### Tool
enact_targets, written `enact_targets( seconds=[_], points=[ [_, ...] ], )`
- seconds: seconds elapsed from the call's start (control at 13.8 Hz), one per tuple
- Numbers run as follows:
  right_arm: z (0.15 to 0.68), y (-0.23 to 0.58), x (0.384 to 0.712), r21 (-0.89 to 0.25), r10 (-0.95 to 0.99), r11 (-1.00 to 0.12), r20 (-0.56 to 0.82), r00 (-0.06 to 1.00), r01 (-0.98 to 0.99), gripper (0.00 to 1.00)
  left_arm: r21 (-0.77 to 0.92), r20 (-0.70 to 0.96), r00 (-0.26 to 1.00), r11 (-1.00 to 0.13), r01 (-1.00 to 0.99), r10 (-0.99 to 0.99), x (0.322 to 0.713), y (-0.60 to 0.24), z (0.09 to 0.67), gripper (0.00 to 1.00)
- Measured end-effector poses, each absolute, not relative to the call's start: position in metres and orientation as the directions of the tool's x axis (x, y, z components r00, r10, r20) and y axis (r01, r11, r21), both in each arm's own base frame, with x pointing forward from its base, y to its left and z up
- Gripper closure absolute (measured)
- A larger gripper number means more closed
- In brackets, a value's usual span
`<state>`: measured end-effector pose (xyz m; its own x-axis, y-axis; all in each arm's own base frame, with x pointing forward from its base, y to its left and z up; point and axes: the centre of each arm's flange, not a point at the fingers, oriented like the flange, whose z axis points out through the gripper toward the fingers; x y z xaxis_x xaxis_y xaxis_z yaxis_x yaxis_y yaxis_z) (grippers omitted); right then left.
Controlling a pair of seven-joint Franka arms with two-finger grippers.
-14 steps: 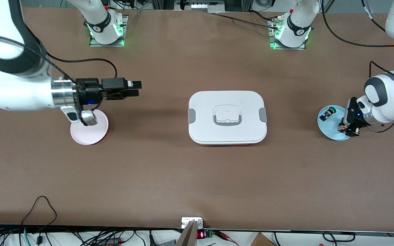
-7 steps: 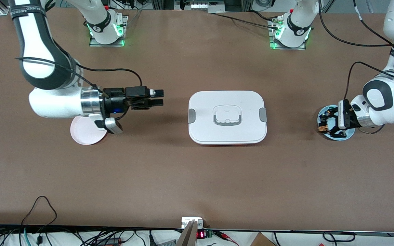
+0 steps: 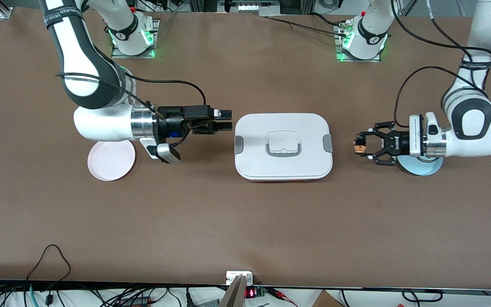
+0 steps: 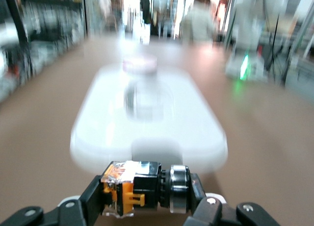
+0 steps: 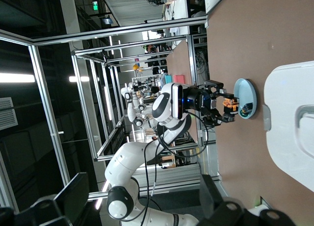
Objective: Transfer orange switch to right arm and place
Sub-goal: 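Carry the switch over the box toward the waiting right gripper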
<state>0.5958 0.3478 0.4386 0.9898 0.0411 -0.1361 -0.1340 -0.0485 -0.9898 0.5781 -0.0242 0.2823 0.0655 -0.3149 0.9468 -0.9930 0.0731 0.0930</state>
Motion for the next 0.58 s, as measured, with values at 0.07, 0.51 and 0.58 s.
enact_targets(
  seconds=[0.07,0.51,0.58],
  points=[
    [0.436,0.358,0.594,-0.989,0.035,-0.052,-0.138,0.990,-0.136,0.00,0.086,0.970,0.069,0.065,-0.994,-0.231,0.582,-0.054,0.293,0.28],
    [0.414,0.375,0.596,-0.982,-0.001,-0.026,-0.185,0.983,-0.185,0.00,0.219,0.974,0.220,0.043,-0.975,0.043,0.591,-0.214,0.362,0.28],
    [0.411,0.375,0.596,-0.981,-0.002,-0.027,-0.190,0.982,-0.190,0.00,0.223,0.974,0.224,0.024,-0.975,0.033,0.590,-0.234,0.374,0.28]
  ],
)
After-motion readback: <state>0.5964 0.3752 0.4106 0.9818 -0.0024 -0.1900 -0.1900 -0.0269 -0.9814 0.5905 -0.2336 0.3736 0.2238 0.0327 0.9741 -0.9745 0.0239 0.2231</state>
